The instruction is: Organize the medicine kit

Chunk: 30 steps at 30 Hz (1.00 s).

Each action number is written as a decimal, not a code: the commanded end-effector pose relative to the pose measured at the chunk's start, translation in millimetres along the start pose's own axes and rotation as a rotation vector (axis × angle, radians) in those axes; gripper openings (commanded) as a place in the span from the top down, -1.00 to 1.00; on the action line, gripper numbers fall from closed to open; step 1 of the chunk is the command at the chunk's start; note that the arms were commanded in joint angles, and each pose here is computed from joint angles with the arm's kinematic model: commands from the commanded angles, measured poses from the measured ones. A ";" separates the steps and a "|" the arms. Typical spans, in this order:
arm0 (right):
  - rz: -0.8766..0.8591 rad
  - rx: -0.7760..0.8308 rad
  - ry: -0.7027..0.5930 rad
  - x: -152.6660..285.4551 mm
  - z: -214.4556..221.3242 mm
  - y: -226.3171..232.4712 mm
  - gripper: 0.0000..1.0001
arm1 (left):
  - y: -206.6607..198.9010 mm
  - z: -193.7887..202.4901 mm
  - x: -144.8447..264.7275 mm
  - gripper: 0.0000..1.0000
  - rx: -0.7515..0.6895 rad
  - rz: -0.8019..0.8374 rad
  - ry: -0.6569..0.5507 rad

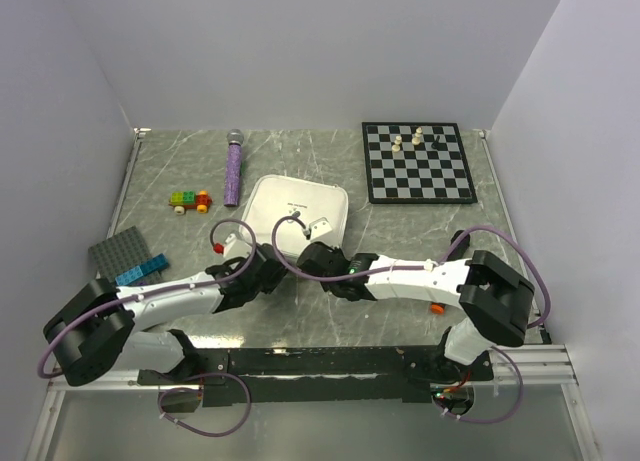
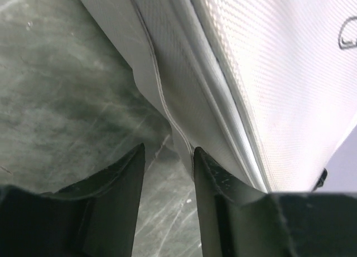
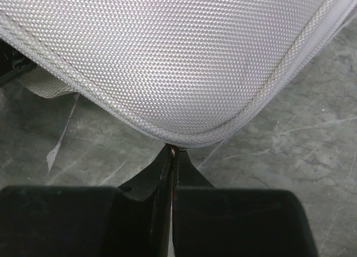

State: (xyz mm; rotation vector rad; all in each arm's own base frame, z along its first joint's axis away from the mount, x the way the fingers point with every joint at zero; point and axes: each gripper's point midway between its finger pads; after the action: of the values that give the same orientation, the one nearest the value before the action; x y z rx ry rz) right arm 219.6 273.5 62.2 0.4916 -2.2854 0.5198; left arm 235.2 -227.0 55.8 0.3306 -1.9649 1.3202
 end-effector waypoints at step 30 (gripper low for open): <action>0.039 -0.014 -0.012 -2.2 2.6 -52.5 1.00 | 65.4 -103.7 5.3 0.99 -0.173 -0.167 -0.102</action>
State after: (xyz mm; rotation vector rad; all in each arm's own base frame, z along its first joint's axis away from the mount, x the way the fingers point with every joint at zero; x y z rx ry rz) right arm 223.4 279.3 70.6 0.6499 -2.3135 0.4978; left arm 246.5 -152.5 56.7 0.3203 -1.9994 1.2123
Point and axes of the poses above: each gripper's point midway between its finger pads, its own x axis back along the fingers, its own y axis along the line the jaws close on, z = x × y, and after that the axes turned 8 degrees about x, right-handed
